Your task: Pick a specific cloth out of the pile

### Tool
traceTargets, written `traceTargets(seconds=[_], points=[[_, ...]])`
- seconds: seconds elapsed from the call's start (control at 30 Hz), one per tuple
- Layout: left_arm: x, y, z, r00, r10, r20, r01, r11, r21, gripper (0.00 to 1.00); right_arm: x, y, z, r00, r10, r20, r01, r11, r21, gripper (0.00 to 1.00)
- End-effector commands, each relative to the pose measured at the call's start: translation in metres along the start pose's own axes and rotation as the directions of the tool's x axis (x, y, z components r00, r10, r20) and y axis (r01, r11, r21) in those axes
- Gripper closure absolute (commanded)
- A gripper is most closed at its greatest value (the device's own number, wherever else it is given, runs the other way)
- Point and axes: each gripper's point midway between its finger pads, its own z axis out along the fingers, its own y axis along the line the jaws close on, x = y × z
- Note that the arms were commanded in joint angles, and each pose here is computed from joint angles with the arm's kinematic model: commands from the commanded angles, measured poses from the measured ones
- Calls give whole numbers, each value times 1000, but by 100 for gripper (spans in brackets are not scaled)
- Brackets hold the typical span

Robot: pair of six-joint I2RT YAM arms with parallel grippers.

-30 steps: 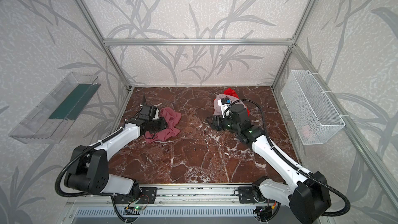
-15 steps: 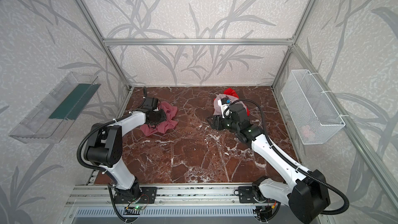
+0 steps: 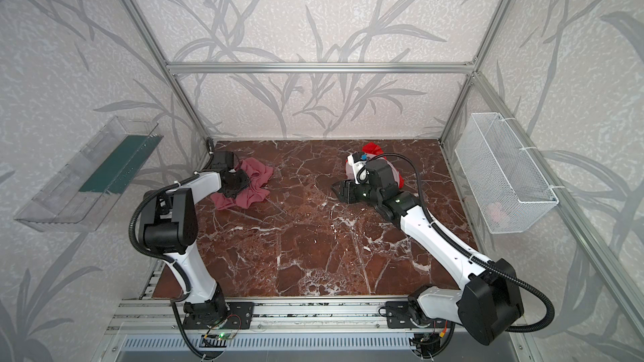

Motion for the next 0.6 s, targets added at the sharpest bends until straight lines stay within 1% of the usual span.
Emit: traceTargets(seconds=[0.0, 0.07, 0.2, 0.3, 0.37, 0.4, 0.43, 0.47, 0.5, 0.57], points=[[-7, -10, -18, 999, 37, 24, -38, 998, 51, 74, -9, 1, -2, 1000, -20, 11, 20, 1000, 10, 37], [-8, -19, -35, 996, 61, 63, -66, 995, 73, 74, -11, 2, -3, 1000, -28, 13, 28, 1000, 10, 37], [-1, -34, -71, 981, 135, 137, -145, 987, 67, 72, -16, 2, -14, 998, -42, 41, 41, 999, 18, 37], [8, -48, -98, 961, 194, 195, -213, 974, 83, 69, -22, -5, -30, 996, -52, 79, 48, 998, 49, 37], [14, -57, -117, 940, 239, 245, -268, 959, 94, 65, -25, -15, -42, 993, -56, 100, 48, 996, 79, 37], [16, -61, -124, 929, 254, 270, -290, 952, 102, 58, -26, -24, -48, 993, -49, 111, 37, 994, 104, 37], [18, -63, -131, 917, 266, 299, -310, 945, 109, 46, -28, -33, -55, 991, -46, 127, 30, 992, 123, 37], [19, -65, -138, 902, 277, 330, -330, 937, 116, 30, -29, -44, -61, 989, -42, 141, 21, 989, 147, 37], [20, -64, -142, 891, 281, 356, -341, 933, 117, 26, -31, -55, -67, 987, -34, 159, 6, 985, 175, 37], [18, -57, -148, 870, 269, 412, -337, 936, 101, 23, -34, -80, -82, 979, -36, 203, -14, 970, 243, 35]])
